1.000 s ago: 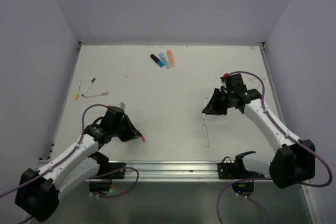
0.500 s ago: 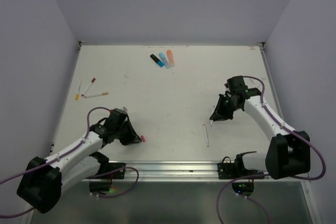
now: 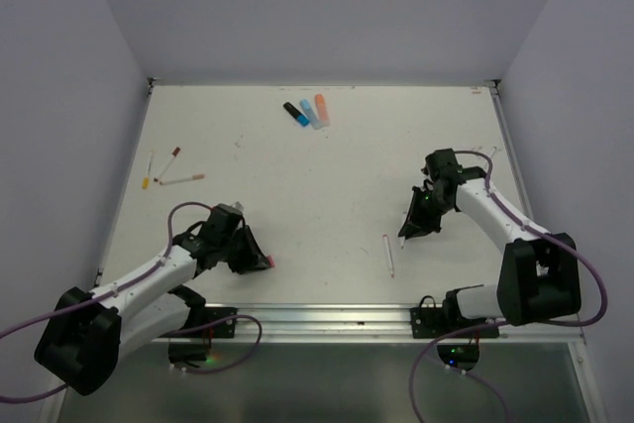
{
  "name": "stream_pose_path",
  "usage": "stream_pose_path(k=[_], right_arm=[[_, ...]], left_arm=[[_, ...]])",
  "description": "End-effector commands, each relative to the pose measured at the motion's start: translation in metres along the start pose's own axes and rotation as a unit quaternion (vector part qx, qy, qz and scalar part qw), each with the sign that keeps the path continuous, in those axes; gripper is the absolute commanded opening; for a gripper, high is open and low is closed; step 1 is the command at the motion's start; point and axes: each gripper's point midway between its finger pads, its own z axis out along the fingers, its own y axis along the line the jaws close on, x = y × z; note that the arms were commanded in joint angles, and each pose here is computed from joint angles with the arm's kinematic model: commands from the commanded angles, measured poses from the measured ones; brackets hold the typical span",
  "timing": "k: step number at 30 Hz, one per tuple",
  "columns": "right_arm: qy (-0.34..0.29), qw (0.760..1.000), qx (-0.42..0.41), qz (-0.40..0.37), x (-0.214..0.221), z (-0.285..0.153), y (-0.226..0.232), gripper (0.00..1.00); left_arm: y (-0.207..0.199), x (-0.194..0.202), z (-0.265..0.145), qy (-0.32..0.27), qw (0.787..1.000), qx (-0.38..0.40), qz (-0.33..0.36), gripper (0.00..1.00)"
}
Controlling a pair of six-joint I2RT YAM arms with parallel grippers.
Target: Open the pen caps
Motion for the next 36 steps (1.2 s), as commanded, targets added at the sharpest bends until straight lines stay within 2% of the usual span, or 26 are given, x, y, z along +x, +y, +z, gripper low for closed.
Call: stream_pose_path(k=[1,21,25,33,36], right_arm=[[0.022,1.000,0.013,-0.005,0.008,0.004,-0.009,0.00],[0.091,0.994,0.043,-0.037,0.030,0.014,-0.027,0.00],[0.113,0.990,0.055,-0.063,0.042,0.022,-0.022,0.00],[0.118,0.988,0.066,-0.078,0.046,0.028,-0.019,0.00],[0.126,0.987,0.069,-0.075,0.049,0.030,-0.020,0.08]], left_arm=[[0.000,0.003,0.003,0.003,1.000,0.008,0.005,0.25],[-0.010,-0.012,0.012,0.000,1.000,-0.005,0.019,0.31],[-0.011,-0.014,0.012,-0.002,1.000,-0.007,0.019,0.31],[-0.011,-0.014,0.010,-0.003,1.000,-0.006,0.021,0.35],[-0.009,-0.012,0.007,-0.004,1.000,-0.007,0.021,0.41]])
